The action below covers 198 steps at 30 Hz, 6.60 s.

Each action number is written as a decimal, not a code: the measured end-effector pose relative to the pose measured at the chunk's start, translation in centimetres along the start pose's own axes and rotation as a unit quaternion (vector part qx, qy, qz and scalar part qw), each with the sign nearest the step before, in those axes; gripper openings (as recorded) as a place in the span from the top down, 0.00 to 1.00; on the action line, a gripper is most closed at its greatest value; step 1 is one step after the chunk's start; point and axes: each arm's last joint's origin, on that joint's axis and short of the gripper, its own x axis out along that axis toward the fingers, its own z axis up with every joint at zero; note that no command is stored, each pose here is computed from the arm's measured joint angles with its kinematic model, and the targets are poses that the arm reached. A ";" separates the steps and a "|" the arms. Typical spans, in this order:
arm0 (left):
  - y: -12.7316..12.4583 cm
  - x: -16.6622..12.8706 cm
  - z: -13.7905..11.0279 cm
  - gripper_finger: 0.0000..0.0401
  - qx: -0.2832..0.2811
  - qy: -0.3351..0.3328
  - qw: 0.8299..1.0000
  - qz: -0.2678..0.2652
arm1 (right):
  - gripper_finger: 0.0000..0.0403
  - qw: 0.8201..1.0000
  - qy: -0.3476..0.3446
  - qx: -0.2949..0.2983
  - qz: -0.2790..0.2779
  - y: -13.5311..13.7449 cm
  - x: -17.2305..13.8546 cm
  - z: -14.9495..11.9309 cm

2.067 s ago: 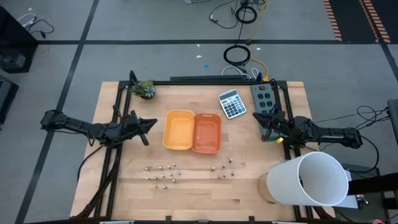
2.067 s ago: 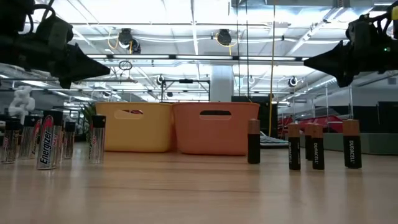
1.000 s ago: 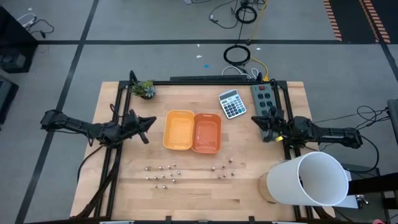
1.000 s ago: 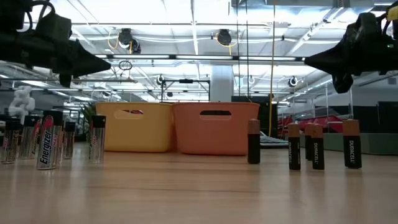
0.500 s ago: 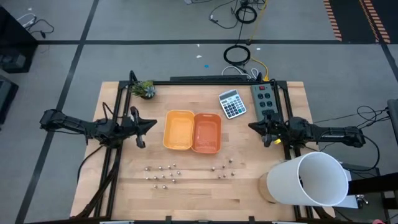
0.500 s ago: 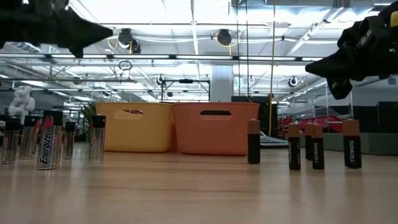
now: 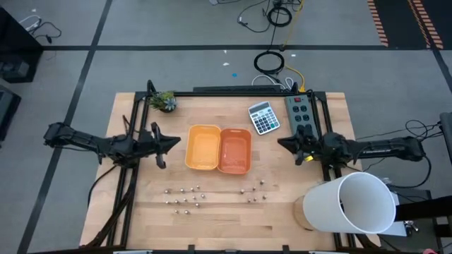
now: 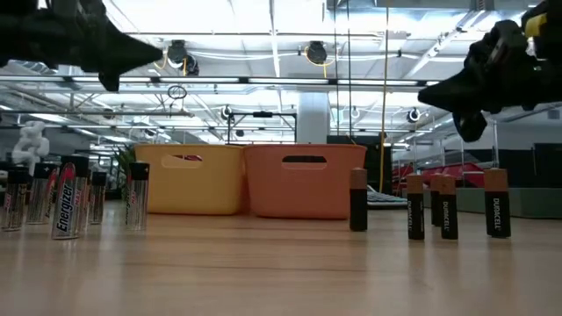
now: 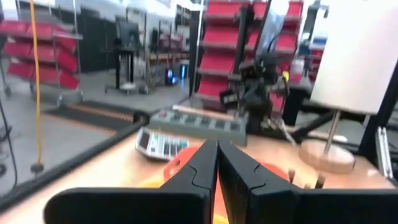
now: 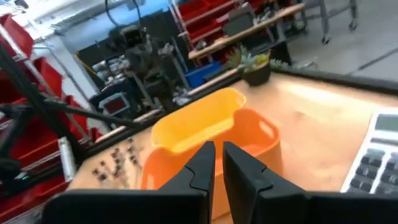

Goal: Sort batteries
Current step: Put the black battery into the orange bin

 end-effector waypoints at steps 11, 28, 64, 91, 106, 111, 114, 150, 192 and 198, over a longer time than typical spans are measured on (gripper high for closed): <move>0.9 1.3 2.2 0.94 -0.055 0.040 0.996 0.062 | 0.94 0.994 0.042 -0.085 -0.049 2.8 4.3 4.3; -0.7 1.0 0.8 0.88 -0.038 0.109 0.993 0.012 | 0.56 0.961 0.129 -0.237 -0.068 9.3 10.2 5.7; -2.8 1.7 0.7 0.74 -0.003 0.141 0.990 -0.018 | 0.55 0.930 0.196 -0.283 -0.130 12.6 9.4 1.7; -2.9 3.5 0.3 0.53 0.089 0.121 0.989 0.015 | 0.45 0.914 0.315 -0.240 -0.090 14.8 8.4 -5.8; -3.1 3.5 0.2 0.55 0.076 0.126 0.989 -0.021 | 0.48 0.883 0.394 -0.227 -0.114 16.1 9.3 -2.2; -3.1 3.5 0.3 0.55 0.087 0.122 0.989 -0.016 | 0.43 0.876 0.415 -0.217 -0.117 15.7 9.8 -1.8; -3.1 3.5 0.3 0.55 0.087 0.123 0.989 -0.012 | 0.43 0.867 0.425 -0.232 -0.118 15.5 10.2 -2.6; -3.3 3.4 0.0 0.55 0.094 0.136 0.986 -0.037 | 0.44 0.879 0.401 -0.223 -0.131 13.4 8.3 -7.5; -2.9 3.6 -0.2 0.55 0.065 0.150 0.986 -0.039 | 0.61 0.908 0.385 -0.149 -0.067 11.4 7.4 -8.9; -2.9 3.6 -0.2 0.55 0.066 0.151 0.985 -0.039 | 0.62 0.904 0.391 -0.160 -0.067 10.7 8.0 -8.6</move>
